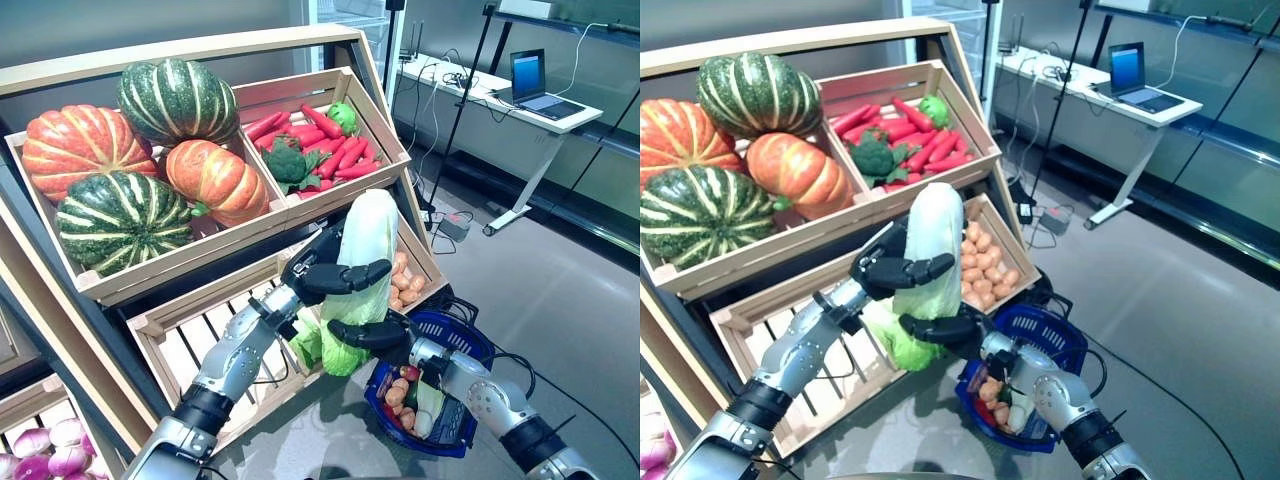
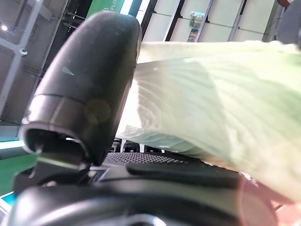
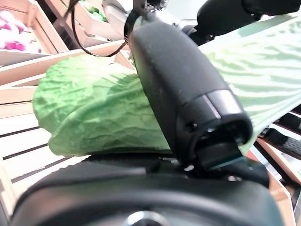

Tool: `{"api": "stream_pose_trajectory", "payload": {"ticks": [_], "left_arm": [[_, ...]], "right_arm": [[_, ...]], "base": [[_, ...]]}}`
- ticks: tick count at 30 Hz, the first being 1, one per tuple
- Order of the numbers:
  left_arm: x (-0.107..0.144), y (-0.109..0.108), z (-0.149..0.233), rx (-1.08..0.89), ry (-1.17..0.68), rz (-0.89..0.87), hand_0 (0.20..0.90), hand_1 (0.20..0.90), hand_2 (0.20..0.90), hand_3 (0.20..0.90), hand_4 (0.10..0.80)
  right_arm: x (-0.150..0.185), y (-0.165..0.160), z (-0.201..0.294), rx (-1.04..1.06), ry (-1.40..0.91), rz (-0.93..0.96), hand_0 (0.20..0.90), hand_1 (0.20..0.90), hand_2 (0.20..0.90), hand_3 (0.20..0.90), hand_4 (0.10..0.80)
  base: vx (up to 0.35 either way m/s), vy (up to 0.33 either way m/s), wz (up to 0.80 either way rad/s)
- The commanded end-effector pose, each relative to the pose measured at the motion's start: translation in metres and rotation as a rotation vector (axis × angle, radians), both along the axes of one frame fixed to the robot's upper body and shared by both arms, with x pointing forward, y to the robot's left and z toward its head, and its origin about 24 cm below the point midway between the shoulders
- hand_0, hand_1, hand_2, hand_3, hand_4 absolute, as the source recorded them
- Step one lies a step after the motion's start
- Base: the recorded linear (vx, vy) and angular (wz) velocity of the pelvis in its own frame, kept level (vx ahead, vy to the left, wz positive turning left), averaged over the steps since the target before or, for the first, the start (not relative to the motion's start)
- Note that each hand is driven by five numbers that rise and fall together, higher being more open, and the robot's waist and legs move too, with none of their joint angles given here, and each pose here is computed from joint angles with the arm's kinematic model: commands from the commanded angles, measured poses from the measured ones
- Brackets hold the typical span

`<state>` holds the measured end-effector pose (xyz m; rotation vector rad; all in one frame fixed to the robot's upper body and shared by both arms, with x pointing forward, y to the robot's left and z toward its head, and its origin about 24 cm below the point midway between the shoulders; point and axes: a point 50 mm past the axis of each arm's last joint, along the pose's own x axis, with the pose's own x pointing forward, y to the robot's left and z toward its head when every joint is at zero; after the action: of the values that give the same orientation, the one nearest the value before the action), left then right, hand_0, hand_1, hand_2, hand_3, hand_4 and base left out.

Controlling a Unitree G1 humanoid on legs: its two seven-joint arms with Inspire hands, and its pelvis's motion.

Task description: Put vegetables into the basket

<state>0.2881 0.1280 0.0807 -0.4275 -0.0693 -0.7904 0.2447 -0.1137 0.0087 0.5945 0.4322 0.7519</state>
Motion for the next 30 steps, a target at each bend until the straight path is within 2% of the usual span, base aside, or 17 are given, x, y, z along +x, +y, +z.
{"api": "stream_pose_trajectory", "payload": {"ticks": [1,8,21,23,26,30], "left_arm": [[0.0,-0.017,0.021,-0.062,-0.127,-0.086,0.9,0.9,0.9,0.9,0.8],[-0.002,-0.006,0.02,-0.065,-0.127,-0.031,0.9,0.9,0.9,0.9,0.8],[0.002,0.003,0.017,-0.006,-0.116,0.045,0.9,0.9,0.9,0.9,0.8],[0.005,0.012,0.02,-0.009,-0.132,0.155,0.9,0.9,0.9,0.9,0.8],[0.008,0.042,0.018,0.029,-0.142,0.423,0.9,0.9,0.9,0.9,0.8],[-0.001,0.078,0.006,0.104,-0.143,0.594,0.9,0.9,0.9,0.9,0.8]], "right_arm": [[0.038,-0.026,0.049,0.274,-0.196,-0.249,0.3,0.3,0.3,0.3,0.4],[0.015,-0.053,0.01,0.248,-0.078,-0.408,0.3,0.3,0.3,0.3,0.4],[0.006,-0.074,-0.005,0.182,-0.056,-0.522,0.3,0.3,0.3,0.3,0.4],[0.006,-0.078,-0.005,0.164,-0.056,-0.537,0.3,0.3,0.3,0.3,0.4],[0.002,-0.085,-0.009,0.148,-0.048,-0.561,0.3,0.3,0.3,0.3,0.4],[-0.007,-0.104,-0.014,0.119,-0.017,-0.641,0.3,0.3,0.3,0.3,0.4]], "base": [[-0.004,0.005,-0.11],[-0.005,0.0,-0.06],[-0.002,-0.003,-0.05],[0.0,0.0,0.0],[0.003,-0.01,-0.01],[0.004,-0.013,-0.02]]}}
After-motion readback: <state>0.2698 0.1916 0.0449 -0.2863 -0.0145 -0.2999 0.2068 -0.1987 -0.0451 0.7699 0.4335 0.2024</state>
